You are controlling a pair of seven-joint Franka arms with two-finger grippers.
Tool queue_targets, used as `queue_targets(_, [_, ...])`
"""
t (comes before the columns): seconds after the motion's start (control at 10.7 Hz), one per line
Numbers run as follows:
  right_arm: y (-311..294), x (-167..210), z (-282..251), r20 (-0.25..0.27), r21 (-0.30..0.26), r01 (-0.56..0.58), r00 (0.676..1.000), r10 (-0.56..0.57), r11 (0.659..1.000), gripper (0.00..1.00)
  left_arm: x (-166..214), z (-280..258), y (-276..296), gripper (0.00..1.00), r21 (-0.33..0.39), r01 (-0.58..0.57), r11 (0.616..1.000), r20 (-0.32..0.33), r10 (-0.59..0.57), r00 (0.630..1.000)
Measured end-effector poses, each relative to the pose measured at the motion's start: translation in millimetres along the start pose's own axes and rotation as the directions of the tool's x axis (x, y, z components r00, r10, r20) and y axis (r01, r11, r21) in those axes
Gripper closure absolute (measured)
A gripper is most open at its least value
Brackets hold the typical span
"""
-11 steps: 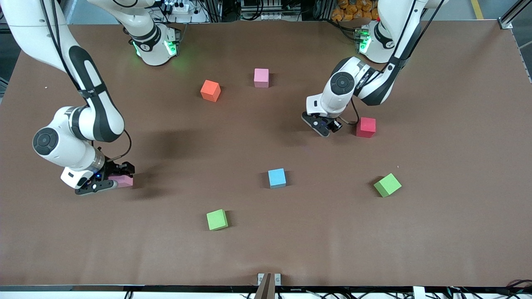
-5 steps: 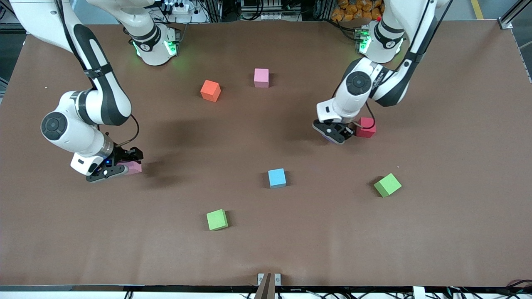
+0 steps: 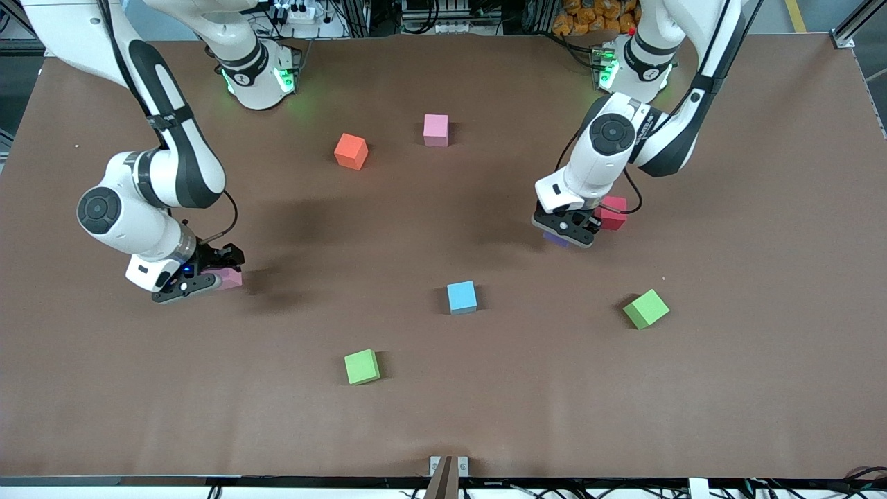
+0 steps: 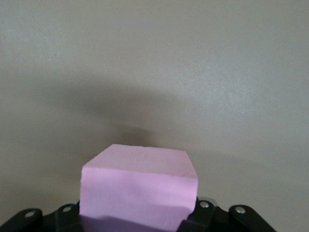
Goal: Arrange blocks into number 1
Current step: 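Place the purple cube below the pink cube with the left gripper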
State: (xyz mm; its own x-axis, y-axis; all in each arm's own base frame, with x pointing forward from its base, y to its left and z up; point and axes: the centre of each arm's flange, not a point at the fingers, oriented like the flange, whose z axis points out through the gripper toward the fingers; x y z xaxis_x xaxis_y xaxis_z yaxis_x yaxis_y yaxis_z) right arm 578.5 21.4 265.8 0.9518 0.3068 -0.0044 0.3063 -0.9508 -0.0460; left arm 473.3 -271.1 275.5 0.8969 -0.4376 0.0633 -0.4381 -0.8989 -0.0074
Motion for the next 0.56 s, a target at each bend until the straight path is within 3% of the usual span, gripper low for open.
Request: queue_targets(0.56, [-43,7,-18,0.011,0.018,-0.009,1.0,0.008,1.0,0.33,2,-3,-1,0.39,0.002,0.034,0.999,0.005,-0.034,0.999])
